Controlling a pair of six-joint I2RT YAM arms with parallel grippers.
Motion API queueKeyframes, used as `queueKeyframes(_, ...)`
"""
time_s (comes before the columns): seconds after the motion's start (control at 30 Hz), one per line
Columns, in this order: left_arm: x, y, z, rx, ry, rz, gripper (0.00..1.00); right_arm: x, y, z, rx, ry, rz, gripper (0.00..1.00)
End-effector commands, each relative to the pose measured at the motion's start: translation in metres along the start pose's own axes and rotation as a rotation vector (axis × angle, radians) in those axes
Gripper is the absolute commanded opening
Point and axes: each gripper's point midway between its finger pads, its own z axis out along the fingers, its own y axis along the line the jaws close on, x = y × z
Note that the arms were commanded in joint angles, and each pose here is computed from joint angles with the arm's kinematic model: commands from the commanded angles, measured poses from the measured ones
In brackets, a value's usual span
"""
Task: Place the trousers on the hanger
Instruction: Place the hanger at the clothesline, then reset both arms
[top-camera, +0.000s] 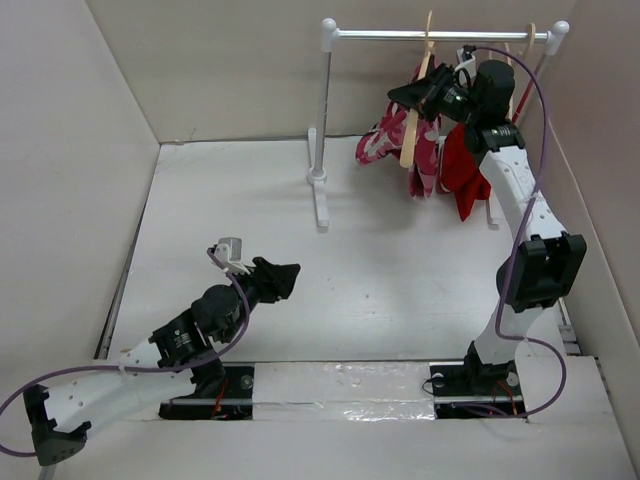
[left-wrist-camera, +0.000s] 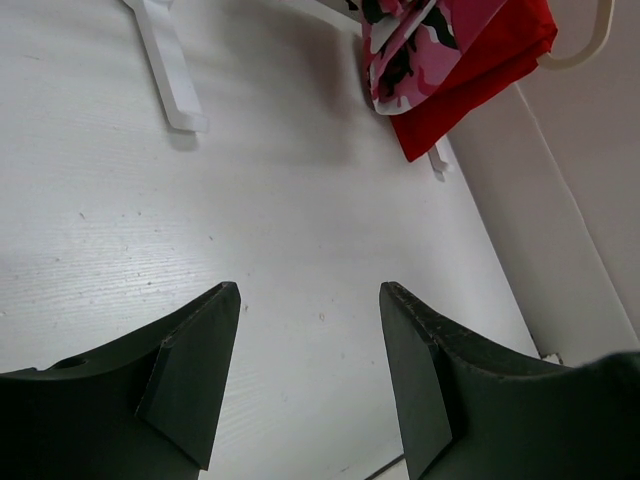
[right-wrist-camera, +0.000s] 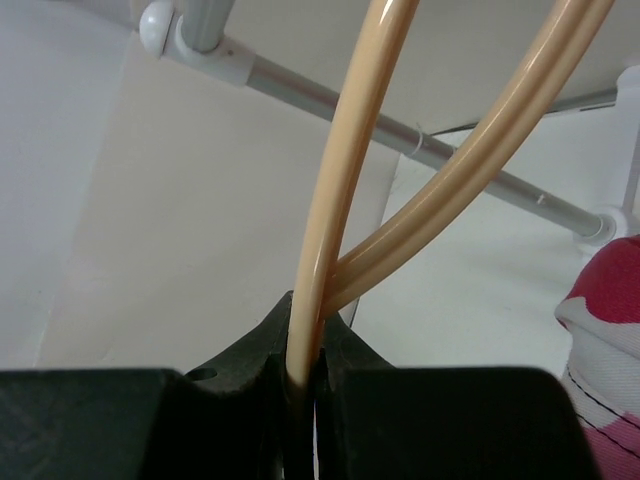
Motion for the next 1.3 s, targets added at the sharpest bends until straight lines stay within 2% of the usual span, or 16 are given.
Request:
queueKeyframes(0.0,-0.009,-0.009,-0.002,0.033,-0.028,-0.037,0.55,-0.036,0.064,-0.014,-0.186,-0.111,-0.236,0.0)
queueKeyframes(0.37,-0.017,-0.011,-0.004,0.034,-0.054,-0.043,0.55,-0.018,-0.003,-0.005,-0.117,-0.067,-0.164,0.01)
queueKeyframes(0.4,-0.018,-0.011,-0.004,0.032,-0.054,-0.043,0.55,-0.017,-0.004,-0.006,-0.117,-0.073,-0.169,0.08)
queueKeyframes(0.43,-0.019,-0.013,-0.004,0.033,-0.051,-0.043,0.55,-0.012,-0.007,-0.01,-0.109,-0.068,-0.167,0.28)
queueKeyframes(0.5,-0.019,-0.015,-0.004,0.038,-0.05,-0.046,0.57,-0.008,-0.01,-0.013,-0.098,-0.063,-0.169,0.57)
queueKeyframes(0.57,-0.024,-0.021,-0.003,0.048,-0.05,-0.039,0.63,-0.016,-0.008,-0.024,-0.072,-0.09,-0.199,0.95)
queueKeyframes(0.6,-0.027,-0.023,-0.003,0.049,-0.049,-0.029,0.65,-0.019,-0.01,-0.027,-0.031,-0.107,-0.192,1.0)
queueKeyframes(0.7,-0.039,-0.036,-0.003,0.05,-0.046,-0.017,0.71,-0.029,-0.002,-0.05,0.062,-0.175,-0.289,1.0)
queueKeyframes(0.83,-0.057,-0.051,-0.005,0.069,-0.063,-0.013,0.74,-0.038,0.02,-0.095,0.147,-0.295,-0.385,1.0)
queueKeyframes(0.97,-0.072,-0.06,-0.011,0.085,-0.084,-0.026,0.76,-0.014,0.039,-0.144,0.152,-0.374,-0.449,1.0)
queueKeyframes(1.0,-0.078,-0.063,-0.014,0.101,-0.1,-0.035,0.76,0.004,0.024,-0.149,0.157,-0.344,-0.44,1.0)
queueKeyframes(1.03,-0.086,-0.067,-0.018,0.116,-0.116,-0.042,0.77,0.021,0.047,-0.171,0.101,-0.361,-0.484,1.0)
queueKeyframes(1.1,-0.098,-0.066,-0.026,0.117,-0.143,-0.047,0.77,0.058,0.057,-0.186,0.016,-0.31,-0.516,1.0)
queueKeyframes(1.2,-0.111,-0.058,-0.04,0.096,-0.178,-0.058,0.79,0.126,0.043,-0.216,-0.042,-0.23,-0.52,1.0)
queueKeyframes(1.23,-0.112,-0.054,-0.042,0.087,-0.181,-0.057,0.8,0.15,0.018,-0.219,-0.018,-0.183,-0.503,1.0)
queueKeyframes(1.27,-0.109,-0.045,-0.044,0.059,-0.176,-0.049,0.81,0.163,0.024,-0.238,-0.04,-0.209,-0.539,1.0)
